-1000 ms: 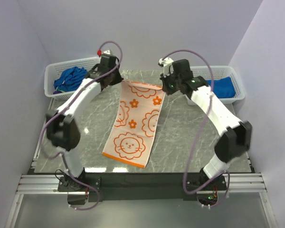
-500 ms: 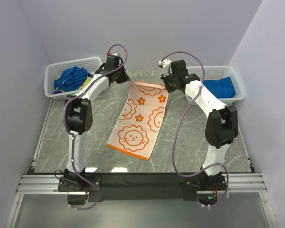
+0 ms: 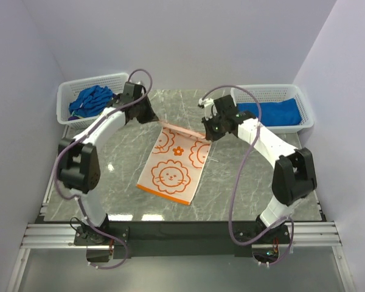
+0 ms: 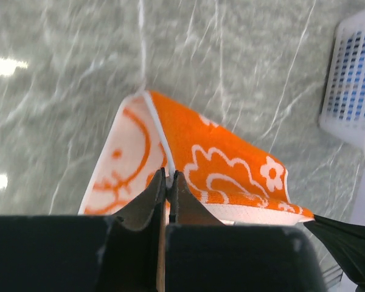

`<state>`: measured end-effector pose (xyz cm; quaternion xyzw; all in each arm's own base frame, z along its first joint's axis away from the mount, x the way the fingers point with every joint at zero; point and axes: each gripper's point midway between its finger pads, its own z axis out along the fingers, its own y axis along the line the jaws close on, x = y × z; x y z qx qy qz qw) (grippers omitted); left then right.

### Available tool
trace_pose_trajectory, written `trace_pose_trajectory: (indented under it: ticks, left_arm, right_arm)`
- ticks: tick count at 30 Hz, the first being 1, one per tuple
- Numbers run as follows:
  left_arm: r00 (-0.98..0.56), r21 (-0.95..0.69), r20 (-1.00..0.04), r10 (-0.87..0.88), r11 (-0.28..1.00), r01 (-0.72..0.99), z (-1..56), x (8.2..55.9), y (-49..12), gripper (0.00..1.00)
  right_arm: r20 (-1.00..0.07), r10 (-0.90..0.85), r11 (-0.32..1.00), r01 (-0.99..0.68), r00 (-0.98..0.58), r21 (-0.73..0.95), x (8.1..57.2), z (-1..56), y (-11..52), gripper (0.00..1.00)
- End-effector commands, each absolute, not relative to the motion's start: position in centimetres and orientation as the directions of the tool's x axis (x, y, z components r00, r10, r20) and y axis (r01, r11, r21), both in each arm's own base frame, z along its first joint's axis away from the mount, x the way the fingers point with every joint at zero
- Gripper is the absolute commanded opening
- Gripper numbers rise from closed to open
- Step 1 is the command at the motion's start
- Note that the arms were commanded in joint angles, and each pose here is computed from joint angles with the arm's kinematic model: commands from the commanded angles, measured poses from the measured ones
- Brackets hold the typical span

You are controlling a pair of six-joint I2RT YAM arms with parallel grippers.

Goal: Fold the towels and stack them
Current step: Fold the towel

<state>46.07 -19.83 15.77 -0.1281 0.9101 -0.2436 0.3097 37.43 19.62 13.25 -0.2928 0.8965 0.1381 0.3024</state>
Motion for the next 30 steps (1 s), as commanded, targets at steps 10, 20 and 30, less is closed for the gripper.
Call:
trace_pose_trajectory:
  ticks: [10, 20, 30]
  left_arm:
    - [-0.817, -0.457, -0.416, -0.400, 0.869, -0.192, 11.4, 32.6, -14.8, 0.00]
    - [-0.835, -0.434, -0.364, -0.411, 0.869, -0.238, 7.4, 27.2, -13.3, 0.00]
    - [-0.852, -0.391, -0.323, -0.411, 0.878, -0.275, 4.5, 25.1, -12.4, 0.00]
  right_arm:
    - [-0.453, -0.529, 0.708, -0.667, -0.718, 0.230, 23.6, 10.2, 24.0, 0.00]
    - [-0.372, -0.586, 0.683, -0.686, -0.720, 0.252, 18.8, 6.7, 25.2, 0.00]
    - [-0.301, -0.608, 0.673, -0.678, -0.735, 0.296, 16.9, 4.3, 25.7, 0.00]
